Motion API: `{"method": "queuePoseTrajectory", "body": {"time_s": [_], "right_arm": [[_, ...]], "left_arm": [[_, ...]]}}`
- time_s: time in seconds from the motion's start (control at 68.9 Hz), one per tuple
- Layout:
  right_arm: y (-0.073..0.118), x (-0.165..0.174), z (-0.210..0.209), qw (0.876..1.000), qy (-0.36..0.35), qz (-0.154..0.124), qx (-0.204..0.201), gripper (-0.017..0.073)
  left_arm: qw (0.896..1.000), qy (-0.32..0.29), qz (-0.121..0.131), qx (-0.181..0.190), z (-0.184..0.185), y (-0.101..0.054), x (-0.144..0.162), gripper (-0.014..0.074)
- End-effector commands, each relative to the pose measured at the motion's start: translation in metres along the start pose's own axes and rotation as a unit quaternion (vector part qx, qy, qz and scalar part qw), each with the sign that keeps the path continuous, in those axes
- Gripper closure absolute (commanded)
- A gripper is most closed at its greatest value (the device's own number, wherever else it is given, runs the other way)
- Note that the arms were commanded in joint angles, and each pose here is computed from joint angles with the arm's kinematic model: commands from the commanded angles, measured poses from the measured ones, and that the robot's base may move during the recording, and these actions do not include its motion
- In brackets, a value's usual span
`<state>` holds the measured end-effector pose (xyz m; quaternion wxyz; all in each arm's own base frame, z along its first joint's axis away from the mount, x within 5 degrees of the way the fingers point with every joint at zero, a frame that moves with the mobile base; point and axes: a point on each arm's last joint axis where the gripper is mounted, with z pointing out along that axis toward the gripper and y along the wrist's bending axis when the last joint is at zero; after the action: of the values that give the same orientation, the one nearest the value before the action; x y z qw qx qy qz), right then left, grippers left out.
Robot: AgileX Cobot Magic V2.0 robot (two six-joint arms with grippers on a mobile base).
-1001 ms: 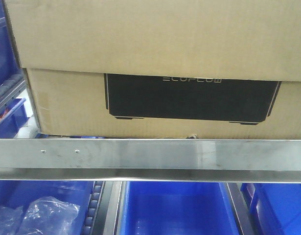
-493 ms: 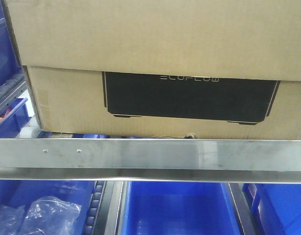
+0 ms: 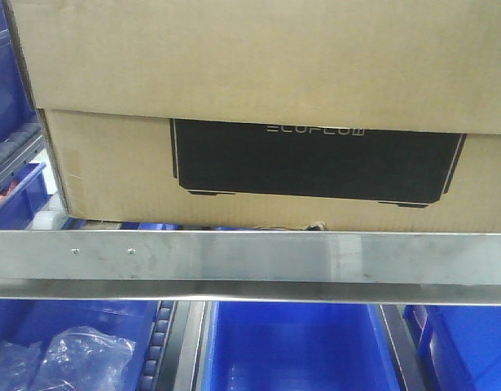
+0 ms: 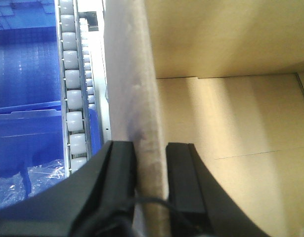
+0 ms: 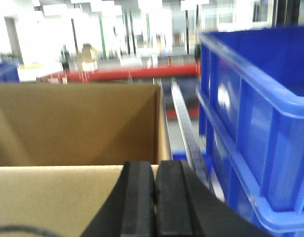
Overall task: Grab box from left shelf to table start
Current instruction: 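Close left and right grippers on the box's opposite side walls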
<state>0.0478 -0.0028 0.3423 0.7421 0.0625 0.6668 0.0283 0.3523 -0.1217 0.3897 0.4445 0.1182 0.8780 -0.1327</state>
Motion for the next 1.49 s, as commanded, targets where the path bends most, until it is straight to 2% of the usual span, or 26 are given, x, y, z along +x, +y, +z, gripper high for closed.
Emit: {"method": "queuePoseTrajectory", "body": {"time_s": [0.0, 0.087, 0.203, 0.479, 0.609, 0.784, 1.059, 1.19, 1.233, 1.335, 1.379, 1.48], "right_arm": [[0.004, -0.031, 0.014, 1.000, -0.001, -0.005, 0.001, 0.0273], [0.006, -0.044, 0.033, 0.998, 0.054, -0.005, 0.008, 0.0092], [0.007, -0.056, 0.065, 0.992, 0.126, -0.005, 0.019, -0.0018], [0.011, -0.082, 0.147, 0.970, 0.240, -0.006, 0.034, -0.0010], [0.011, -0.082, 0.188, 0.954, 0.297, -0.032, 0.034, -0.0010], [0.009, -0.067, 0.238, 0.932, 0.357, -0.051, 0.033, -0.0010], [0.001, -0.037, 0.297, 0.917, 0.393, -0.049, 0.042, -0.0010], [-0.005, -0.023, 0.309, 0.911, 0.407, -0.059, 0.042, -0.0007], [-0.006, -0.020, 0.311, 0.910, 0.409, -0.059, 0.043, 0.0019], [-0.006, -0.017, 0.313, 0.909, 0.411, -0.059, 0.042, 0.0188], [-0.006, -0.017, 0.313, 0.909, 0.411, -0.059, 0.042, 0.0313], [-0.006, -0.017, 0.313, 0.909, 0.410, -0.059, 0.042, 0.0520]], "left_arm": [[0.998, -0.042, -0.031, 0.036, -0.021, -0.012, -0.015, 0.0691], [0.998, -0.042, -0.031, 0.036, -0.021, -0.012, -0.015, 0.0691], [0.998, -0.045, -0.031, 0.036, -0.021, -0.011, -0.015, 0.0691], [0.998, -0.046, -0.031, 0.036, -0.021, -0.011, -0.016, 0.0691], [0.998, -0.048, -0.031, 0.035, -0.021, -0.011, -0.016, 0.0691], [0.998, -0.048, -0.031, 0.035, -0.021, -0.011, -0.016, 0.0691], [0.998, -0.048, -0.031, 0.035, -0.021, -0.011, -0.016, 0.0691], [0.998, -0.048, -0.031, 0.035, -0.021, -0.011, -0.016, 0.0691], [0.998, -0.048, -0.031, 0.035, -0.021, -0.011, -0.016, 0.0691], [0.998, -0.048, -0.031, 0.035, -0.021, -0.011, -0.016, 0.0691], [0.998, -0.048, -0.031, 0.035, -0.021, -0.011, -0.016, 0.0691], [0.998, -0.048, -0.031, 0.035, -0.021, -0.011, -0.016, 0.0691]]}}
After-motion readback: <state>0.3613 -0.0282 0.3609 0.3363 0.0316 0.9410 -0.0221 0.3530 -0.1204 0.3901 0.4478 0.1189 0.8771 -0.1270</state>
